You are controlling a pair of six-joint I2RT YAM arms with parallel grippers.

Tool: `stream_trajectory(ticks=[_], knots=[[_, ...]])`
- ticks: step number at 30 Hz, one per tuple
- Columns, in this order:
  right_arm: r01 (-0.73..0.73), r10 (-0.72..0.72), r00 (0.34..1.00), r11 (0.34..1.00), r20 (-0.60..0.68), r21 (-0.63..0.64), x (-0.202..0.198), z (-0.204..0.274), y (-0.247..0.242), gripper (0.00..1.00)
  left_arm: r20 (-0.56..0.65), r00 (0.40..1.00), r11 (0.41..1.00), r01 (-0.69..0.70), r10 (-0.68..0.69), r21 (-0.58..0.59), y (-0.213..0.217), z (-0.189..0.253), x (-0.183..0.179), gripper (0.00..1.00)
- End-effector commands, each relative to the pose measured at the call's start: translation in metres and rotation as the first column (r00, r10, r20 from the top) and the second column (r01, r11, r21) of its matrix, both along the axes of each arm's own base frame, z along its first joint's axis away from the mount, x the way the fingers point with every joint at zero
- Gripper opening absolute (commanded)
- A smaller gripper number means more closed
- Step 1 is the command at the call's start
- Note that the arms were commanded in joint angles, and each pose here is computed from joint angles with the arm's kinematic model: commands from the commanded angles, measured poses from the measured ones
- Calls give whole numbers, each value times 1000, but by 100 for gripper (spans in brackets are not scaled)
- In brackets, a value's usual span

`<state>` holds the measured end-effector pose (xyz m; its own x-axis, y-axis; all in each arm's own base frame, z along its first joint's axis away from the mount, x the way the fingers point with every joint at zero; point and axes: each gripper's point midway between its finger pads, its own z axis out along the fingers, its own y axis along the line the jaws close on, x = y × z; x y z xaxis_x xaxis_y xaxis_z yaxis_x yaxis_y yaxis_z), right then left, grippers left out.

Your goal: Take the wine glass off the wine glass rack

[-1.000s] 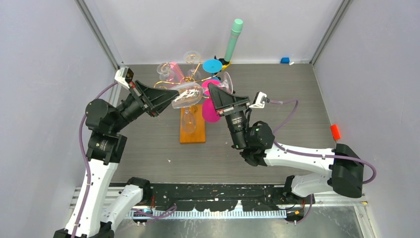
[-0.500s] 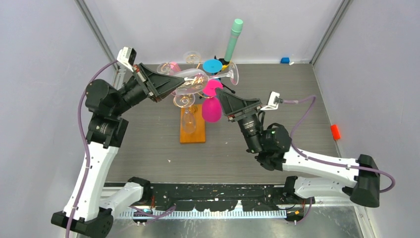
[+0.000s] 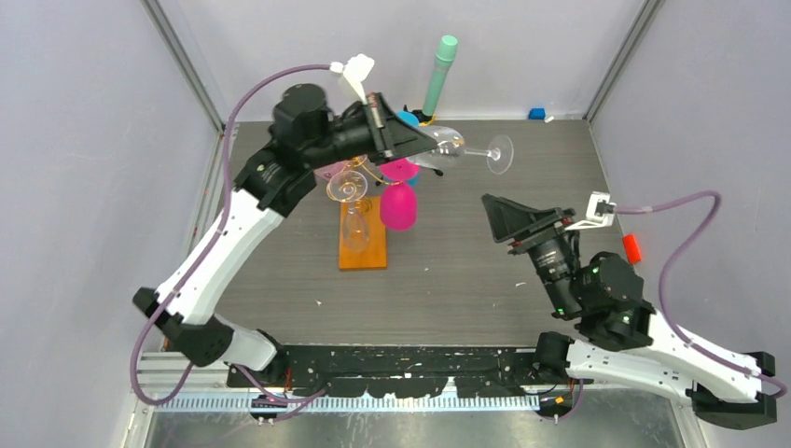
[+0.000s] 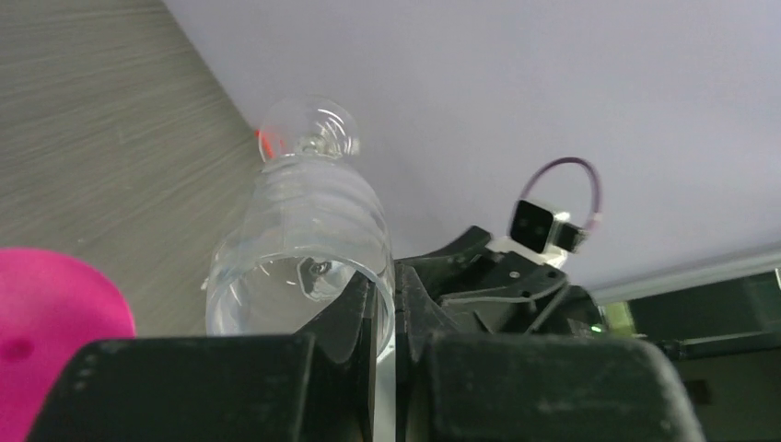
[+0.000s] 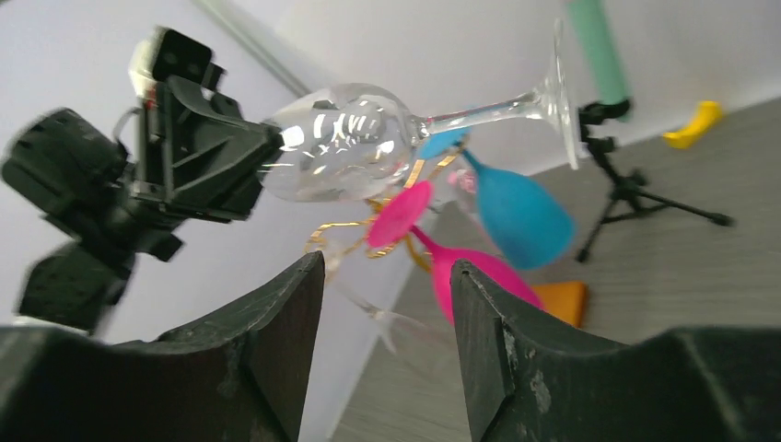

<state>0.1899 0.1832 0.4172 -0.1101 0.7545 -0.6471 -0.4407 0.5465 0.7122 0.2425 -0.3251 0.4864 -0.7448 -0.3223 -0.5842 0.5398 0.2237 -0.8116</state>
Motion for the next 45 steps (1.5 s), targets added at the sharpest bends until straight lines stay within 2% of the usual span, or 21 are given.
stream_trajectory(ticks=[1, 4, 7, 11, 15, 25, 29, 38, 45], knots=[[199, -242, 958, 947, -153, -254, 7, -54, -59, 58, 125, 991, 979, -67, 43, 190, -27, -17, 8, 0], [272, -346, 914, 911, -213, -310, 7, -70, -83, 58, 129, 989, 934, -115, 75, 338, -45, -47, 18, 0], [344, -466, 849, 845, -249, -410, 7, -87, -106, 56, 140, 986, 867, -151, 94, 475, -57, -76, 27, 0], [404, -583, 780, 746, -228, -529, 7, -98, -124, 53, 165, 982, 746, -180, 96, 641, -70, -115, 32, 0], [421, -635, 746, 684, -202, -595, 7, -110, -131, 51, 165, 984, 645, -165, 61, 746, -83, -157, 28, 0], [398, -611, 751, 722, -252, -566, -1, -127, -140, 49, 93, 996, 501, -80, -2, 862, -110, -239, 28, 0], [377, -588, 758, 748, -282, -547, -4, -134, -139, 49, 109, 994, 477, -95, -1, 874, -117, -254, 37, 0], [349, -571, 760, 761, -310, -546, -6, -143, -135, 49, 160, 986, 475, -125, -36, 871, -137, -268, 56, 0], [336, -570, 759, 756, -314, -561, -5, -145, -129, 48, 168, 986, 508, -139, -12, 850, -136, -272, 86, 7]])
